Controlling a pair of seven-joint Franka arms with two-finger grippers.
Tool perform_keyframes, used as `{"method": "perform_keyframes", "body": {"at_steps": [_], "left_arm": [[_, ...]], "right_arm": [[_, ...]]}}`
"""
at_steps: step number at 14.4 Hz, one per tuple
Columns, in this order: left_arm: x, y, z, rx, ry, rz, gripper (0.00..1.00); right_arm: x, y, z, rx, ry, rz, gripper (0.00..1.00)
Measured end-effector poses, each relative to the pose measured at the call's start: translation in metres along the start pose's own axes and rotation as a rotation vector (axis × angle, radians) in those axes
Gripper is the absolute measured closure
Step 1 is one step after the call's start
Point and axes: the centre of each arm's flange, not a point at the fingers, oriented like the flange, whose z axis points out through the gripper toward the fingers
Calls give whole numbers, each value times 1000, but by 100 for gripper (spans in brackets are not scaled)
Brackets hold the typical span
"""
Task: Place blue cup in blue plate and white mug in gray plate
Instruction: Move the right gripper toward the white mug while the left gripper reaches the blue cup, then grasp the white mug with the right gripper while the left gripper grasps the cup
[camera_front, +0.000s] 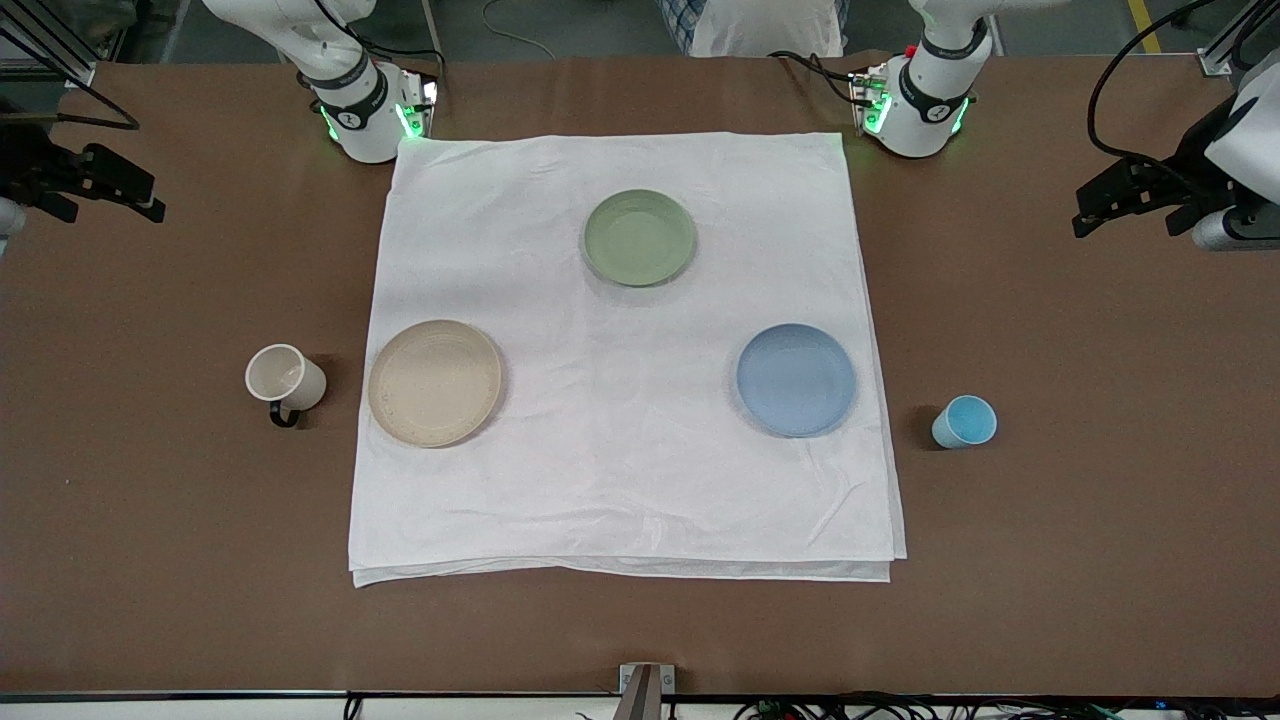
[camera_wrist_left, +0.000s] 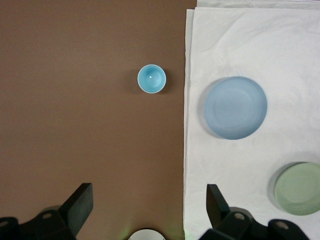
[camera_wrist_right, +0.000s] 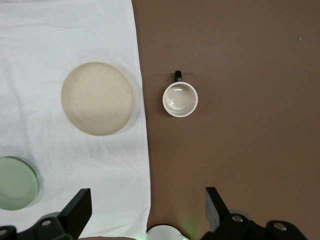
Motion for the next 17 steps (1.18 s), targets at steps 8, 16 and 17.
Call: {"method": "perform_keyframes", "body": {"at_steps": [8, 16, 17], "left_arm": [[32, -33, 41, -6, -57, -58, 0], [90, -32, 132, -16, -81, -133, 0], [96, -34, 148, -18, -85, -137, 0]], "right_arm": [[1, -1, -1, 0, 6, -44, 0], [136, 28, 164, -20, 8, 1, 0], [156, 36, 206, -24, -7, 10, 0]]}}
